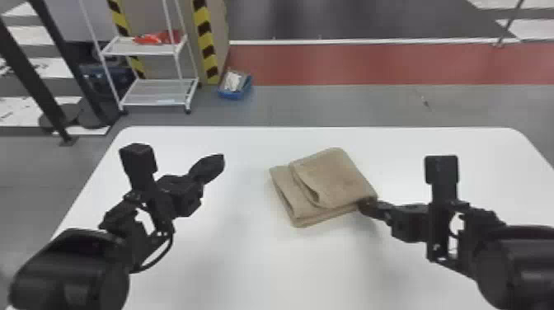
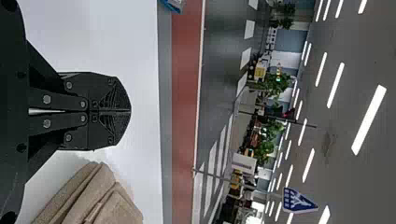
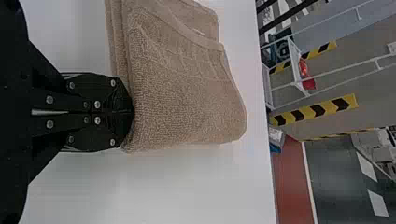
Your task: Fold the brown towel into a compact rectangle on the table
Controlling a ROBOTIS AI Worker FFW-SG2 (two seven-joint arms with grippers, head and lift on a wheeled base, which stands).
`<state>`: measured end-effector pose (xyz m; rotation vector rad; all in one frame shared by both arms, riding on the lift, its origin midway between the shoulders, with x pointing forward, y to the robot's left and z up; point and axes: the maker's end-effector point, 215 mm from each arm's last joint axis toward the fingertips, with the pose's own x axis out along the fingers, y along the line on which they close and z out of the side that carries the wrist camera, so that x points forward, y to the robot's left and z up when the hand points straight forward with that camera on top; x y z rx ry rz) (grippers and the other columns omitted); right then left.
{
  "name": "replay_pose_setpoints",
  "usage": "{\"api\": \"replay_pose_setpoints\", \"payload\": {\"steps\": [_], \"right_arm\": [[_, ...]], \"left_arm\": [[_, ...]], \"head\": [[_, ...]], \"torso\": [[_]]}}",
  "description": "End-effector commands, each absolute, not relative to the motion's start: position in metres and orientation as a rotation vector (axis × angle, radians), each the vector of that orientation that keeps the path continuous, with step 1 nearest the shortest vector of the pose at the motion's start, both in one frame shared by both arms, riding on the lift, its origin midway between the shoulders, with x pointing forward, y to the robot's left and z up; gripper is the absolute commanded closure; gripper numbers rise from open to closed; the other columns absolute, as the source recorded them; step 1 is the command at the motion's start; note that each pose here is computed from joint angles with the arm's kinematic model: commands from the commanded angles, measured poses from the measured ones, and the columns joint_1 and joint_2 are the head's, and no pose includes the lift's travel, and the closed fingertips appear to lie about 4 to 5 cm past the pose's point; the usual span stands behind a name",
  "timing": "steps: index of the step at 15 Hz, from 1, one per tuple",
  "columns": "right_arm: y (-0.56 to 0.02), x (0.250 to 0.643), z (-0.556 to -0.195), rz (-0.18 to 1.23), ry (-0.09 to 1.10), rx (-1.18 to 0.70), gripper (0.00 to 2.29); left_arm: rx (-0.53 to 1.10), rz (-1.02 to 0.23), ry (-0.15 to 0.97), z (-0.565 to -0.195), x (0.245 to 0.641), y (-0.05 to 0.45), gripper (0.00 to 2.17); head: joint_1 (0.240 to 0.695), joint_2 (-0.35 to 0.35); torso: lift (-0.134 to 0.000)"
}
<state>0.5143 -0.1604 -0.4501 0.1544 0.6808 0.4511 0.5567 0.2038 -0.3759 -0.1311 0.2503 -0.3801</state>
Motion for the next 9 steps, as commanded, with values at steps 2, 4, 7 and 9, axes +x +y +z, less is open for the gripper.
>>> {"api": "replay_pose_setpoints", "payload": {"steps": [2,4,7,9], "right_arm": [[-0.17,0.569,-0.423,0.44,0.591,0.152,2.01],[-0.186,0.569,-0.414,0.474,0.565,0.217,2.01],[-0.233,0.53,-0.415,0.478,0.518,0.315,2.01],[-0.282,0.502,-0.414,0.447,0.471,0.39,2.01]], "left_arm": [[-0.131,-0.391,0.258,-0.379,0.556,0.197,1.72],[-0.131,-0.397,0.263,-0.382,0.555,0.192,1.72],[-0.135,-0.405,0.264,-0.391,0.567,0.189,1.72],[-0.139,-0.417,0.253,-0.396,0.573,0.183,1.72]], "head": [[0.695,0.043],[0.695,0.036],[0.695,0.012],[0.695,-0.012]], "torso": [[-0.124],[-0.124],[-0.124],[-0.124]]}}
